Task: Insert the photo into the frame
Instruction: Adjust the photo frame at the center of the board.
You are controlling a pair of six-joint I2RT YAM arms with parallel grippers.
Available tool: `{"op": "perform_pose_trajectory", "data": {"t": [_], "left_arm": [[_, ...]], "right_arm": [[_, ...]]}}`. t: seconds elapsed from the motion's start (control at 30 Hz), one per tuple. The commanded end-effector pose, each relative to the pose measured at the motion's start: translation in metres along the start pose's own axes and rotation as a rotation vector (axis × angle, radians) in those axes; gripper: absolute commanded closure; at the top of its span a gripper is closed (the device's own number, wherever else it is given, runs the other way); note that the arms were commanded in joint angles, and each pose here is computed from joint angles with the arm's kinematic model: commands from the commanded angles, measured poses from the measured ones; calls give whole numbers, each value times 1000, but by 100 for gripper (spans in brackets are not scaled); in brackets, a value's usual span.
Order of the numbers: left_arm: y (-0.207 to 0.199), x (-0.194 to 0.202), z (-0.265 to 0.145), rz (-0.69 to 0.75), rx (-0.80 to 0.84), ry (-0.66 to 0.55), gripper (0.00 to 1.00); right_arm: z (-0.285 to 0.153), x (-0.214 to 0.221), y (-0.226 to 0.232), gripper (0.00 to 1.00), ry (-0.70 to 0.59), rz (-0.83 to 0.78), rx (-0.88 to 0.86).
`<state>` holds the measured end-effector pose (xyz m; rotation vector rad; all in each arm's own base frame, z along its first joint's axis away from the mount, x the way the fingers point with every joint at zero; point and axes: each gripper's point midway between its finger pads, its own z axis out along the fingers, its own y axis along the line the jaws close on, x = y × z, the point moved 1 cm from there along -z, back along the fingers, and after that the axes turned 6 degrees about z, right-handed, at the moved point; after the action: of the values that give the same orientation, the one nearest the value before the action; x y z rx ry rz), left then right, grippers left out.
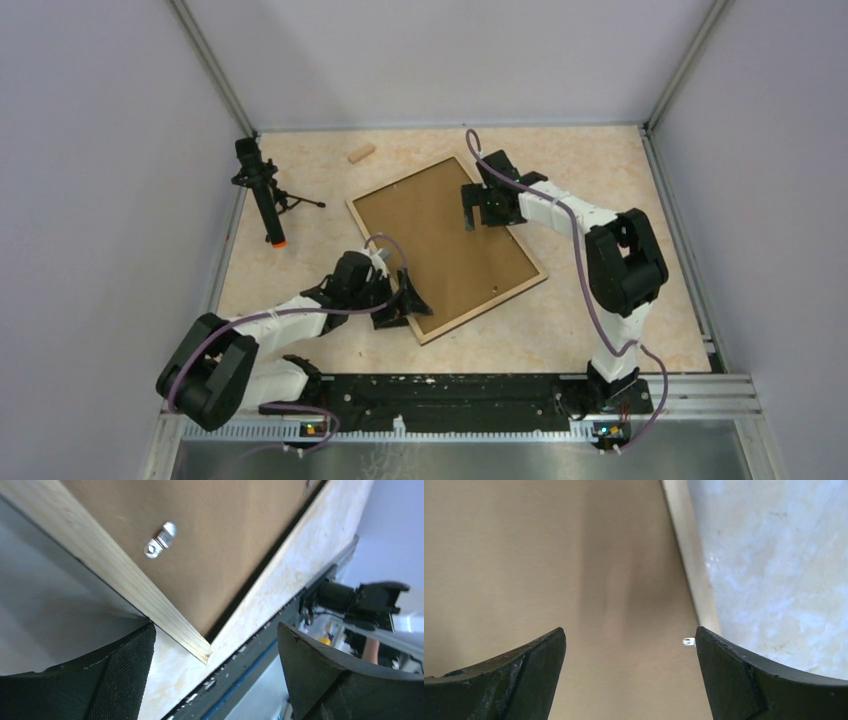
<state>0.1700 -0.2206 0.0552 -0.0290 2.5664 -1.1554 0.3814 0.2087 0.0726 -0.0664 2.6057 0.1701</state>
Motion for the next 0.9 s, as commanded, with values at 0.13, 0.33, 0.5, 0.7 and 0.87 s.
{"op": "perform_pose_trajectory", "data": {"t": [0.13, 0.33, 0.5, 0.7, 0.87], "left_arm": [[-82, 37, 16, 247, 312, 183, 2], [-116, 33, 4, 456, 442, 190, 2], [-115, -7, -1, 565, 284, 44, 2], [-115, -60, -17, 572, 155, -101, 2], [-118, -71, -23, 552, 147, -130, 2]], "right_arm": [[-40, -28, 13, 1, -60, 30, -37], [-80, 9, -26, 1, -58, 214, 89], [-90, 71, -42, 1, 20, 413, 116], [-81, 106, -30, 8, 13, 594, 14], [-64, 113, -34, 16, -3, 602, 37]]}}
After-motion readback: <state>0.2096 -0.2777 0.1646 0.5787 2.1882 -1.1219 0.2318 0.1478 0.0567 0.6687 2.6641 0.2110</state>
